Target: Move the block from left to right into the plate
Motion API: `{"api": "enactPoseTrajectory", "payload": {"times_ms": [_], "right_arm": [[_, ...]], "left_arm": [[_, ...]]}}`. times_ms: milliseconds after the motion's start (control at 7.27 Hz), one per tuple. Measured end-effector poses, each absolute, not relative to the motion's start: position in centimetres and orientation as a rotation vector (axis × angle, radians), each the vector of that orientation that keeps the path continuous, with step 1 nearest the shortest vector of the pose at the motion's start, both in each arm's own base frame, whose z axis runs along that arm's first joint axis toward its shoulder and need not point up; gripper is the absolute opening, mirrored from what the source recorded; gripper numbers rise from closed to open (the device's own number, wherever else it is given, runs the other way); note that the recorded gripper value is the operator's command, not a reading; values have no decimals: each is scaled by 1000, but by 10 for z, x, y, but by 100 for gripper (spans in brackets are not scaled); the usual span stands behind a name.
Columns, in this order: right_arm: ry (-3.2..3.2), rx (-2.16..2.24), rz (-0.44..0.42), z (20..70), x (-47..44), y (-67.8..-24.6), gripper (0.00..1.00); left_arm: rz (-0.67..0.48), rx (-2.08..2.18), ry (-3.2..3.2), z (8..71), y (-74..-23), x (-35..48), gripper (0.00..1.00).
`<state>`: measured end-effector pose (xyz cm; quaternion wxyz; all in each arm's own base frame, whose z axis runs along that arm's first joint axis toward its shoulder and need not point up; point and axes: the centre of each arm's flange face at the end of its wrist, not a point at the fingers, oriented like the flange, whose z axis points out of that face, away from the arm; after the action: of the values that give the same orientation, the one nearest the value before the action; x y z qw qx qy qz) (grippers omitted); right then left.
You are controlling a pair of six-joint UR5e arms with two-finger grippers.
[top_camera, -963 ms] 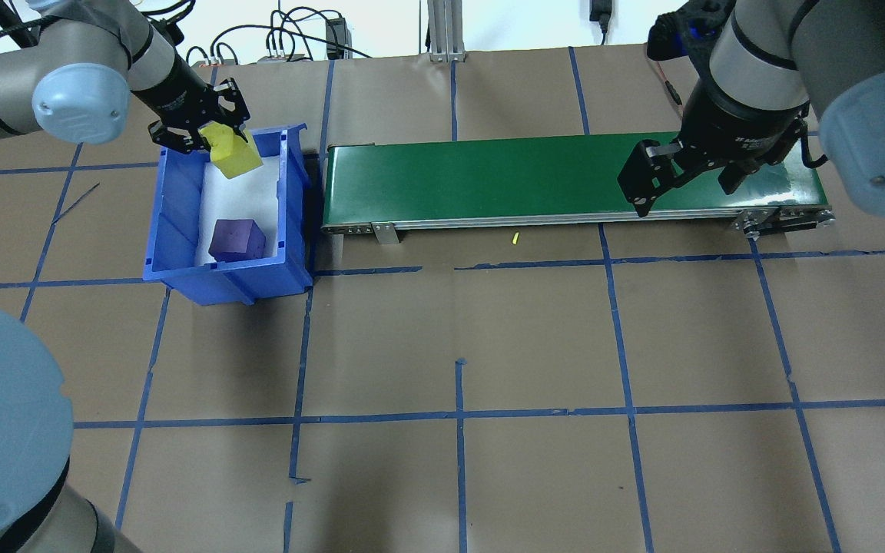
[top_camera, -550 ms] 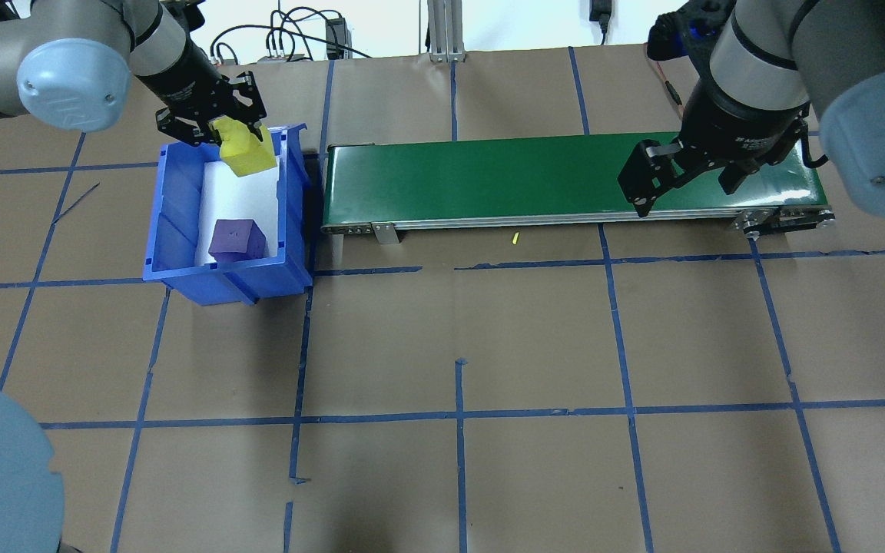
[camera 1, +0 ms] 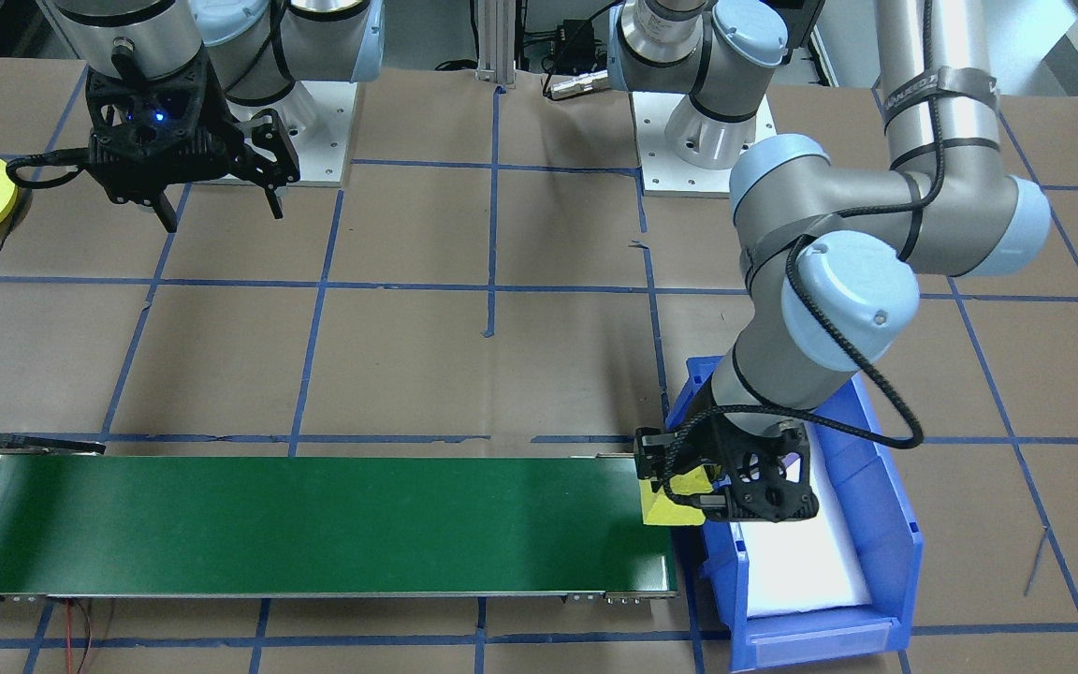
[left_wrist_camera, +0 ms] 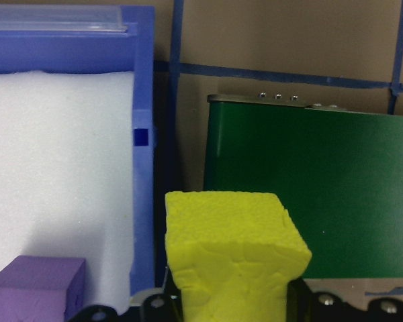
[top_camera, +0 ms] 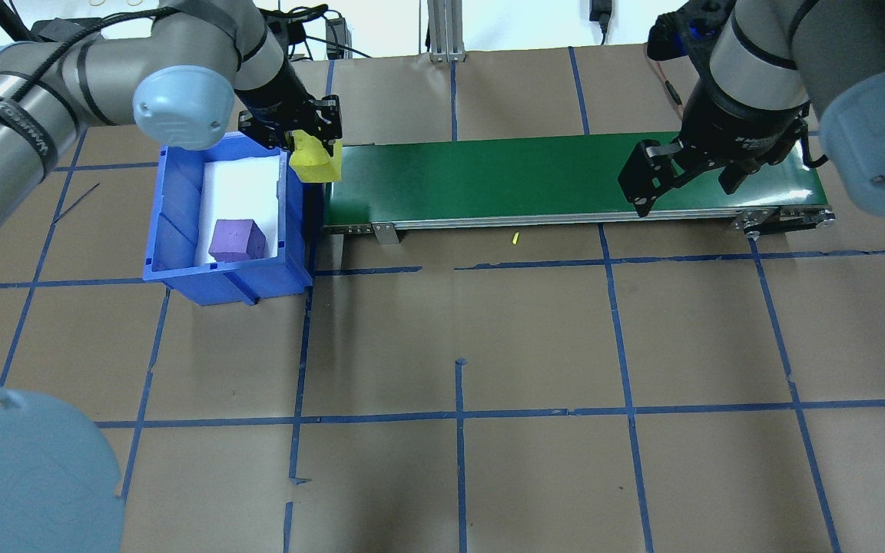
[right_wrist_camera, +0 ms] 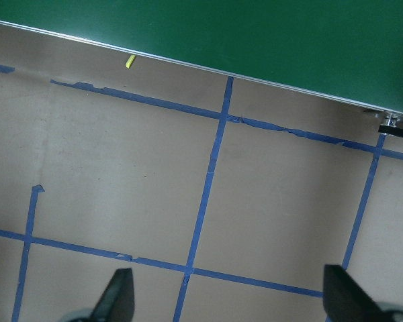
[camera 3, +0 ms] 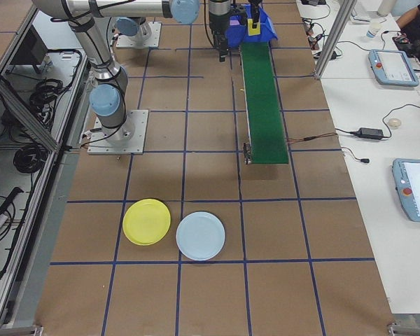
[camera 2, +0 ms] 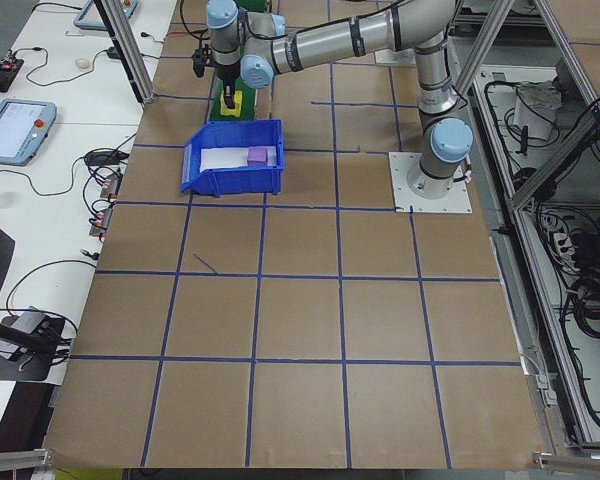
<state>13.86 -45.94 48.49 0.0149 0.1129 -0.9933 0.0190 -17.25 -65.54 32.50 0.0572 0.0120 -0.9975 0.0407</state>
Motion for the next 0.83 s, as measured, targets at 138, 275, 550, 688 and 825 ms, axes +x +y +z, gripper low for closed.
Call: {"api": "enactPoseTrajectory", "payload": {"times_ms": [138,275,550,688,825], "right_arm": [[-3091,351,58,485,139,-459,100],[-3091,351,56,484,139,-459,100],[-3092,351,57,484,139,-459,100],[-3092,352,56,484,139,-459,100],[-3093,351,53,484,139,-459,100]], "left_arm": [[130,13,-3026,312,-659,-182,20],[131,-2,-3026,306,-660,-189,23],[121,-43,-3027,291,-658,-209,27],[128,-60,-3026,283,-660,-217,41],[127,-67,-3026,276,-660,-221,56]]}}
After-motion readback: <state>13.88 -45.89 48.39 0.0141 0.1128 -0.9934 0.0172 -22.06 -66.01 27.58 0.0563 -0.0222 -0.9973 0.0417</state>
